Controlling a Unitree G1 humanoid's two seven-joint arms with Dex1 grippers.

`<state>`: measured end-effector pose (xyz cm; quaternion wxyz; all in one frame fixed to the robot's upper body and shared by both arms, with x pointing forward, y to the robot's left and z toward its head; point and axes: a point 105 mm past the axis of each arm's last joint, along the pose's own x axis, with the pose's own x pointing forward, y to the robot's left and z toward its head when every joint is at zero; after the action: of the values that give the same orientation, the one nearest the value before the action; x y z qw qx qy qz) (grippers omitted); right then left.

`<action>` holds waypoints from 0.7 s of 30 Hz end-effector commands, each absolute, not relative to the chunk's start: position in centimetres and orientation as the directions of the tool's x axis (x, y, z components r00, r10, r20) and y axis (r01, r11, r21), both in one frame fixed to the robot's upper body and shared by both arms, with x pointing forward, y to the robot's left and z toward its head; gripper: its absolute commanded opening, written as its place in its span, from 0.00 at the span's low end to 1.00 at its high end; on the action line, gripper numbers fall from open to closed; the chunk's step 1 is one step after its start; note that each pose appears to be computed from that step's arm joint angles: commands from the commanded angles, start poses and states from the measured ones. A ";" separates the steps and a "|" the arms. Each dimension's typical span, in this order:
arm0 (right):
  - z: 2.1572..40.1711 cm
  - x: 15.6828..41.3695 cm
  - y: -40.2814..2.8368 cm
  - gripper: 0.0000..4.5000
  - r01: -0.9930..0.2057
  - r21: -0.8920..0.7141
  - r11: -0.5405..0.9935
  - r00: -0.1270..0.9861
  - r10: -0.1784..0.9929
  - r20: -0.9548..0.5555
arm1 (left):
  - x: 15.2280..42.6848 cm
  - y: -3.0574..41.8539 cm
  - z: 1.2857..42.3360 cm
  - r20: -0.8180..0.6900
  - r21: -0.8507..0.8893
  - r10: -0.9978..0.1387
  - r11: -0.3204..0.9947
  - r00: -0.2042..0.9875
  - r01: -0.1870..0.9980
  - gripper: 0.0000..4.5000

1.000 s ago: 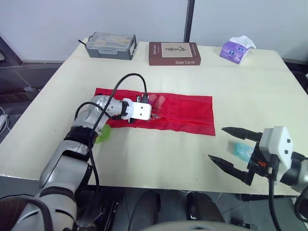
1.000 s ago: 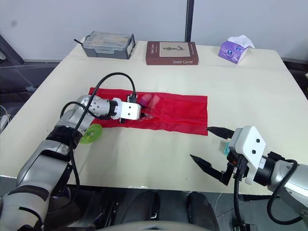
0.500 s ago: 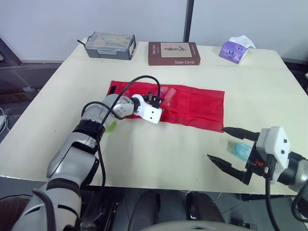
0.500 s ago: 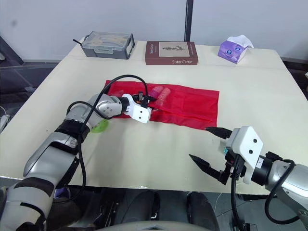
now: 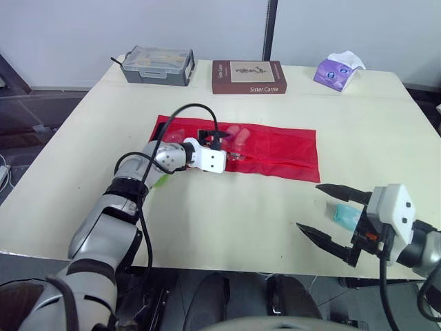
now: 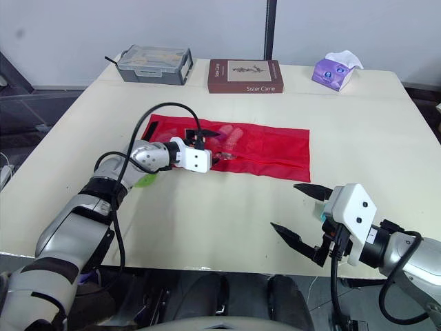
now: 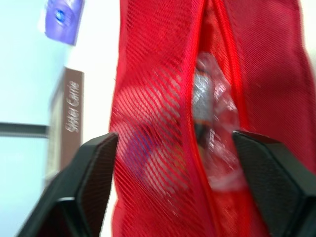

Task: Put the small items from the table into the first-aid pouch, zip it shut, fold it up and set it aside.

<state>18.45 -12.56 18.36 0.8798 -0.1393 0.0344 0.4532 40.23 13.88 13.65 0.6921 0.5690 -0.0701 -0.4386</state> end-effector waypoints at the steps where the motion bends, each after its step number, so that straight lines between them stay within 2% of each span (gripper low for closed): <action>1: 19.7 18.0 -12.6 1.00 -0.797 -0.272 0.539 0.588 0.795 -0.146 | 39.4 13.6 16.4 -0.361 0.724 -0.778 0.113 0.514 0.680 0.86; 2: 19.8 17.9 -12.7 1.00 -0.794 -0.271 0.544 0.592 0.794 -0.141 | 38.9 13.3 16.5 -0.379 0.659 -0.800 0.120 0.466 0.743 0.86; 7: 19.9 17.9 -13.3 1.00 -0.778 -0.278 0.564 0.614 0.775 -0.147 | 38.3 9.8 17.1 -0.413 0.498 -0.827 0.145 0.380 0.855 0.86; 12: 20.1 17.9 -13.8 1.00 -0.763 -0.289 0.579 0.633 0.760 -0.148 | 39.1 5.8 16.3 -0.463 0.485 -0.793 0.147 0.396 0.862 0.86; 16: 20.1 17.9 -13.9 1.00 -0.755 -0.290 0.588 0.642 0.752 -0.147 | 41.4 3.3 15.7 -0.483 0.516 -0.732 0.204 0.480 0.832 0.86; 21: 20.1 17.8 -14.1 1.00 -0.742 -0.295 0.602 0.658 0.740 -0.143 | 42.3 0.9 15.4 -0.496 0.577 -0.708 0.164 0.503 0.800 0.86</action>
<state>18.10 -14.42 19.11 0.8971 -0.1505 0.0292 0.4143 42.01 1.77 14.50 0.7655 0.3971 0.0777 -0.5002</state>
